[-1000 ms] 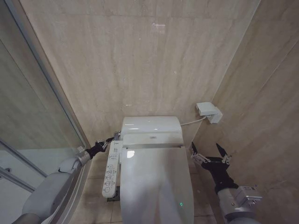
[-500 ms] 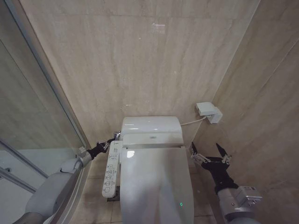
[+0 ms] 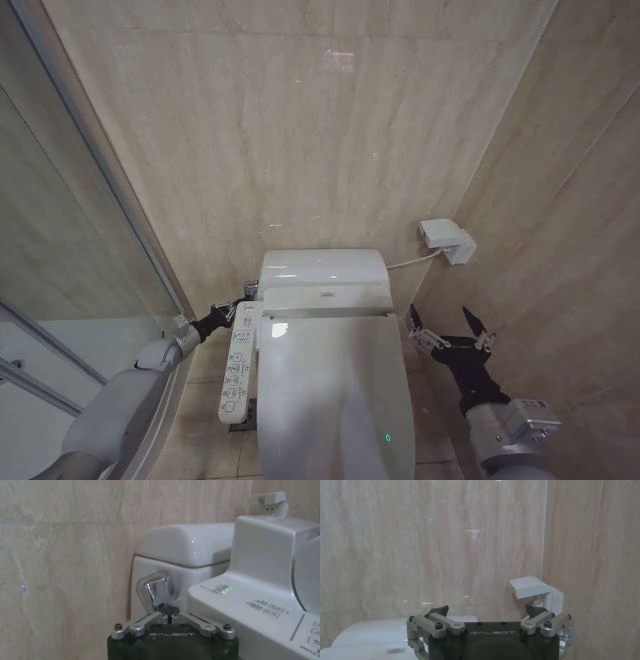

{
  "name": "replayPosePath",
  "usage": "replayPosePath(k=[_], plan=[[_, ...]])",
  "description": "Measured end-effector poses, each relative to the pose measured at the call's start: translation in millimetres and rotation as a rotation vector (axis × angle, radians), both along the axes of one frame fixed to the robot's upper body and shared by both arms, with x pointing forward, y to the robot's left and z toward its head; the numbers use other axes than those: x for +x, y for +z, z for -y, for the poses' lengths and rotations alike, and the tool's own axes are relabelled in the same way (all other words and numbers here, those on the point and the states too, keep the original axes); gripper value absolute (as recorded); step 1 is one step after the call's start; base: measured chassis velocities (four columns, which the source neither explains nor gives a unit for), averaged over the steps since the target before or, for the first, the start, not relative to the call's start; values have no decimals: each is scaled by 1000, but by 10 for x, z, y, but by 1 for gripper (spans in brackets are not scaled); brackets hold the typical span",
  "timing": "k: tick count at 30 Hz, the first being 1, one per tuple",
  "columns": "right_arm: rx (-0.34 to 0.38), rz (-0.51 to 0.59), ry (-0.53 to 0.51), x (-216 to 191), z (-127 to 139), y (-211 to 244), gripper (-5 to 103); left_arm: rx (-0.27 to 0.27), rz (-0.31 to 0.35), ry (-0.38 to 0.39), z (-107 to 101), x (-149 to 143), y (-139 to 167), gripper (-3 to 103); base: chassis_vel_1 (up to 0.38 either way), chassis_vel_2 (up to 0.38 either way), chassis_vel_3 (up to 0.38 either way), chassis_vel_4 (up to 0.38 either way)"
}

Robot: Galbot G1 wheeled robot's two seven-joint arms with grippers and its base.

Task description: Open the toilet lid, clean the toilet bowl with a toilet brush, close the toilet lid, and flush.

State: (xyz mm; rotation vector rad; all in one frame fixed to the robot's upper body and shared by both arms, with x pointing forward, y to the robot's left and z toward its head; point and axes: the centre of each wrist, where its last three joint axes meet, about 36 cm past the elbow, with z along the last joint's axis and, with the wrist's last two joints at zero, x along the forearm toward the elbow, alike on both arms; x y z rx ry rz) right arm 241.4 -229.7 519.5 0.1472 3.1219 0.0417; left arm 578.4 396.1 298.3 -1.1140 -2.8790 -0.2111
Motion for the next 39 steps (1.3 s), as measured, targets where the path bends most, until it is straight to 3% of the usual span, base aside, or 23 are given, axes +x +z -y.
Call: replayPosePath(k=[15,21,23,24,26,27,30,31,34,39], plan=[[0,0,0,0,0,0,100,0,-10,33,9,65,-108,0,0,0,0,0],[0,0,0,0,0,0,100,-23,5,82,92,69,-135,0,-23,-8,-5,-8],[0,0,0,0,0,0,100,-54,46,152,66,-36,-88,0,-52,-20,-8,-55],[0,0,0,0,0,0,100,-54,46,152,66,-36,-88,0,-37,-16,11,-50],[0,0,0,0,0,0,100,-90,110,244,7,-153,-2,0,-6,-12,6,-25],[0,0,0,0,0,0,100,-90,110,244,7,-153,-2,0,0,0,0,0],[0,0,0,0,0,0,100,-109,189,363,-27,-348,194,0,0,0,0,0],[0,0,0,0,0,0,100,-109,189,363,-27,-348,194,0,0,0,0,0],[0,0,0,0,0,0,100,-145,215,540,61,-584,337,0,0,0,0,0],[0,0,0,0,0,0,100,-170,219,638,153,-784,475,0,0,0,0,0]])
